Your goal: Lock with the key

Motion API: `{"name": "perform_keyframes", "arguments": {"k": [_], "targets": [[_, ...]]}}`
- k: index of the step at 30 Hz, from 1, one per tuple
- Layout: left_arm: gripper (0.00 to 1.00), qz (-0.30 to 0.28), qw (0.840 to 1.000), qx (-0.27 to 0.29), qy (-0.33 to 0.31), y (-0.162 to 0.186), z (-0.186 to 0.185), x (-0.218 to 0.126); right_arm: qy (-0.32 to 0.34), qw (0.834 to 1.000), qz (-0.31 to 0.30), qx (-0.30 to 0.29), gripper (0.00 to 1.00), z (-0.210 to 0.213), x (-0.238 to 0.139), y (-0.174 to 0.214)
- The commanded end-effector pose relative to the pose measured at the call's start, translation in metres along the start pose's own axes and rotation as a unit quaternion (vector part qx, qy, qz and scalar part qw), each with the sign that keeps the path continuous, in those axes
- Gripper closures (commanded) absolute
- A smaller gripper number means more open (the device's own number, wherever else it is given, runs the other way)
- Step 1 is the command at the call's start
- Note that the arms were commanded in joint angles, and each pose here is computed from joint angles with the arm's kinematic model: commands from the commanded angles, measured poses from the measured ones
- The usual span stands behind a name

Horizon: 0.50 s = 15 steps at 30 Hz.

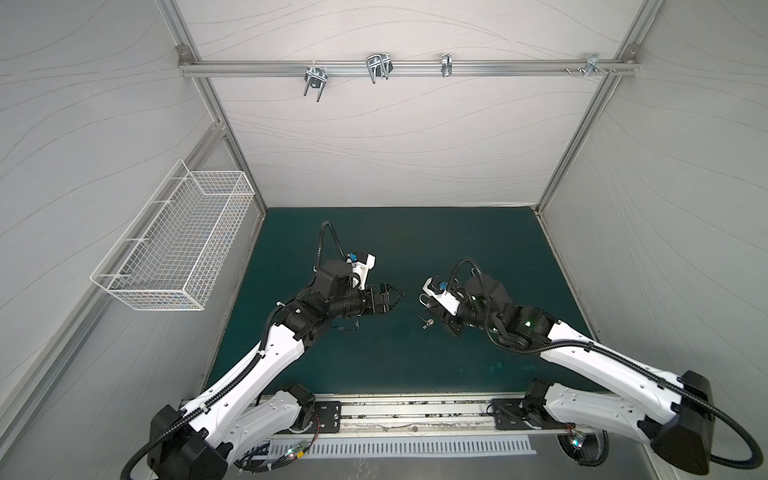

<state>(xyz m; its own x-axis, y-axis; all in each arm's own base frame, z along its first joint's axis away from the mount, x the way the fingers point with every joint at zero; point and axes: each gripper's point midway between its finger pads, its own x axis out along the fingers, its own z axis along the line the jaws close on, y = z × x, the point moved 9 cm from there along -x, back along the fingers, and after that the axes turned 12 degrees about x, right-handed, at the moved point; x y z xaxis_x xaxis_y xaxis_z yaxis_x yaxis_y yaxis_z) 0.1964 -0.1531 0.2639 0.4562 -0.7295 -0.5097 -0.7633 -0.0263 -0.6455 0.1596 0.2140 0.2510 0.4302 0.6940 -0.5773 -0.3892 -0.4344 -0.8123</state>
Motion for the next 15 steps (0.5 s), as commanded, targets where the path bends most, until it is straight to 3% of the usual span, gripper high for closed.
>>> {"name": "perform_keyframes", "arguments": {"k": [1,15], "targets": [[0.11,-0.006,0.997,-0.009,-0.078,0.009,0.019,-0.003,0.002,0.998,0.036,0.052,1.00,-0.008,0.012,0.004],[0.11,0.018,0.991,-0.073,-0.113,0.041,0.059,0.000,0.048,0.981,0.160,0.098,1.00,-0.043,0.091,0.018]]}}
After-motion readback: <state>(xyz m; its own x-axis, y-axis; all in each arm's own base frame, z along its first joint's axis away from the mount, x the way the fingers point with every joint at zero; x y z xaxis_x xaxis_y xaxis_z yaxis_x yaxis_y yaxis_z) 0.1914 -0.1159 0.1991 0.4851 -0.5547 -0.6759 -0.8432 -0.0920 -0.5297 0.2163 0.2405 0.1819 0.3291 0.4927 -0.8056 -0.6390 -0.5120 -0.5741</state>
